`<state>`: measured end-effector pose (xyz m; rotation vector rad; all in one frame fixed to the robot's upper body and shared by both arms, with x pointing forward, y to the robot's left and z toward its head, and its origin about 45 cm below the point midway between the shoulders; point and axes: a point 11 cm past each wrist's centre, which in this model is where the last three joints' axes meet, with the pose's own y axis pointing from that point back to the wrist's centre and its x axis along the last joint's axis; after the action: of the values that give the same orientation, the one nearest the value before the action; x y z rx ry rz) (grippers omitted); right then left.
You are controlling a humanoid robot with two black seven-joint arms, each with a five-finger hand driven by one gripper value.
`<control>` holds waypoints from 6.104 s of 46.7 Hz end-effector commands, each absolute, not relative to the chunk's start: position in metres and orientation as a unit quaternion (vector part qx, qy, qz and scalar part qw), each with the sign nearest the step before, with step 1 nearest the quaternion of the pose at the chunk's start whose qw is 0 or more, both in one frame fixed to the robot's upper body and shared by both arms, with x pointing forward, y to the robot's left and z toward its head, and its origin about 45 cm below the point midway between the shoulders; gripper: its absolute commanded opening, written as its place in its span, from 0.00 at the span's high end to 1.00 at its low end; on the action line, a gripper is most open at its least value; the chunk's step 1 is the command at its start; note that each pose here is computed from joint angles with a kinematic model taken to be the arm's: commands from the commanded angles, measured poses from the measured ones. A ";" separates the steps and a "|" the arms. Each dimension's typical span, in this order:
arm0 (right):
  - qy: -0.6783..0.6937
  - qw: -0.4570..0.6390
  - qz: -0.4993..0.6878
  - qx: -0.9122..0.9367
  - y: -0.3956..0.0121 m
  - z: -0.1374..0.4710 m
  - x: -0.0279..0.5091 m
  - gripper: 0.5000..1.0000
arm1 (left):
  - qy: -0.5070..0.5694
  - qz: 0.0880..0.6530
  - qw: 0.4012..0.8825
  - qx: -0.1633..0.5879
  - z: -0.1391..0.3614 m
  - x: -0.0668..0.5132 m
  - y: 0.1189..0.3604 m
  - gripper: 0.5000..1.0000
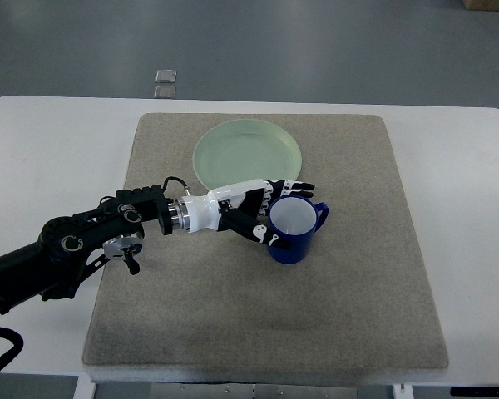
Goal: Place cup left of plate with left hand
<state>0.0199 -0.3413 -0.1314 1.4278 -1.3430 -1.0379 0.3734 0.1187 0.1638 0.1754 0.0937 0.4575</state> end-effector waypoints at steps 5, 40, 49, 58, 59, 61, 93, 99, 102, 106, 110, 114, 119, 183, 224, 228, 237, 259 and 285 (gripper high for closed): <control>-0.542 0.446 -0.419 0.576 -0.341 -0.131 0.020 0.14 | 0.047 0.222 0.970 0.085 0.163 0.372 0.114 0.02; -0.542 0.446 -0.419 0.576 -0.341 -0.131 0.020 0.14 | 0.039 0.249 0.964 0.080 0.166 0.378 0.114 0.65; -0.542 0.446 -0.419 0.577 -0.341 -0.131 0.020 0.14 | 0.037 0.254 0.964 0.071 0.171 0.381 0.113 0.62; -0.542 0.446 -0.419 0.576 -0.341 -0.131 0.020 0.14 | 0.021 0.296 0.954 0.040 0.194 0.402 0.128 0.61; -0.542 0.446 -0.419 0.576 -0.341 -0.131 0.020 0.14 | 0.018 0.301 0.953 0.037 0.198 0.405 0.130 0.61; -0.542 0.446 -0.419 0.576 -0.341 -0.131 0.020 0.14 | 0.009 0.313 0.949 0.029 0.208 0.413 0.134 0.61; -0.542 0.446 -0.419 0.576 -0.341 -0.131 0.020 0.14 | -0.023 0.530 0.847 0.031 0.232 0.464 0.310 0.56; -0.542 0.446 -0.419 0.576 -0.341 -0.131 0.020 0.14 | -0.015 0.546 0.837 0.024 0.227 0.461 0.325 0.56; -0.542 0.446 -0.419 0.576 -0.341 -0.131 0.020 0.14 | -0.016 0.547 0.837 0.017 0.222 0.457 0.327 0.56; -0.542 0.446 -0.419 0.576 -0.341 -0.131 0.020 0.14 | -0.017 0.549 0.836 0.015 0.214 0.450 0.331 0.56; -0.542 0.446 -0.419 0.576 -0.341 -0.131 0.020 0.14 | -0.013 0.551 0.834 0.021 0.205 0.444 0.336 0.54; -0.542 0.446 -0.419 0.576 -0.341 -0.131 0.020 0.14 | -0.006 0.552 0.833 0.027 0.196 0.439 0.338 0.54; -0.542 0.446 -0.419 0.577 -0.341 -0.131 0.020 0.14 | 0.000 0.554 0.832 0.029 0.190 0.435 0.339 0.54; -0.542 0.446 -0.419 0.576 -0.341 -0.131 0.020 0.14 | 0.017 0.555 0.831 0.028 0.168 0.424 0.336 0.00; -0.542 0.446 -0.419 0.576 -0.341 -0.131 0.020 0.14 | 0.046 0.539 0.839 -0.063 0.216 0.420 0.380 0.00; -0.542 0.446 -0.419 0.576 -0.341 -0.131 0.020 0.14 | 0.049 0.540 0.834 -0.100 0.232 0.422 0.390 0.00; -0.542 0.446 -0.419 0.576 -0.341 -0.131 0.020 0.14 | 0.036 0.576 0.791 -0.203 0.279 0.432 0.422 0.00; -0.542 0.446 -0.419 0.577 -0.341 -0.131 0.020 0.14 | 0.038 0.598 0.727 -0.334 0.344 0.466 0.419 0.01; -0.542 0.446 -0.419 0.576 -0.341 -0.131 0.020 0.14 | 0.124 0.727 0.631 -0.241 0.287 0.495 0.390 0.02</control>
<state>0.0199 -0.3413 -0.1314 1.4277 -1.3432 -1.0380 0.4923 0.4062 0.2986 -0.5674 0.2285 1.6825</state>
